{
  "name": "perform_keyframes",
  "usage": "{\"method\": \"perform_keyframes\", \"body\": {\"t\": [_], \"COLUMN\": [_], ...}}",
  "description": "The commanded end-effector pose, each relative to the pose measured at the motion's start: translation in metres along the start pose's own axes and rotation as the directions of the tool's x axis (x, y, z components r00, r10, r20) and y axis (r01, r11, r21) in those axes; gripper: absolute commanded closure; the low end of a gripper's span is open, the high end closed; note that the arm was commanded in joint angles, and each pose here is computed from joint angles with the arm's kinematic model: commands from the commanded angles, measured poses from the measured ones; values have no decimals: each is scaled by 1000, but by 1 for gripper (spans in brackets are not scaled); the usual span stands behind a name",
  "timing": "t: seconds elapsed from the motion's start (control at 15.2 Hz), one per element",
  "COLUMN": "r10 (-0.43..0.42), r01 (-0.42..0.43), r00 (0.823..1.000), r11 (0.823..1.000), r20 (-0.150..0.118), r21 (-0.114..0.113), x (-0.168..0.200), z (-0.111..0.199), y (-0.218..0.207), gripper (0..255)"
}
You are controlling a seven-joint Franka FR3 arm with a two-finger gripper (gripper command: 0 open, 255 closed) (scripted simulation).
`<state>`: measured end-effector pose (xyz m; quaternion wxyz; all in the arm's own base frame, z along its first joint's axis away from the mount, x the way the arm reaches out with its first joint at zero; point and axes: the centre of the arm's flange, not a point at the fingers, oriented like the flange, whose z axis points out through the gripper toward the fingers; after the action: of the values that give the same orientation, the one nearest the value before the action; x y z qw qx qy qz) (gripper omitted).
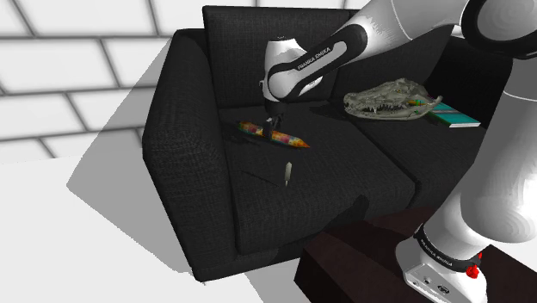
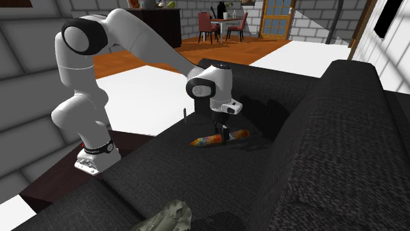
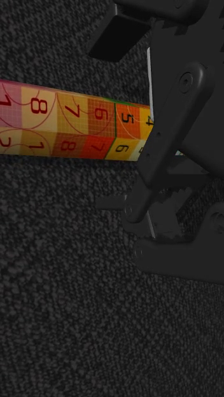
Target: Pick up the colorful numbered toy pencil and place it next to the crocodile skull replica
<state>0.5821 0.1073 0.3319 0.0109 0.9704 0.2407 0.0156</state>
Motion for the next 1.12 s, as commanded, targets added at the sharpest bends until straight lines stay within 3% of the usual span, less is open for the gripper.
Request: {"method": "perform_keyframes", "body": {"t": [0.0, 0.07, 0.66, 1.06], "r10": [0, 0, 0, 0], "r01": [0, 0, 0, 0], "r00": [1000, 1000, 1000, 1000], "r11": [1000, 1000, 1000, 1000], "r20": [0, 0, 0, 0], "r21": [0, 0, 0, 0], "x": [0, 0, 0, 1], "z": [0, 0, 0, -32], "y": [0, 0, 0, 1], "gripper": [0, 255, 255, 255]}}
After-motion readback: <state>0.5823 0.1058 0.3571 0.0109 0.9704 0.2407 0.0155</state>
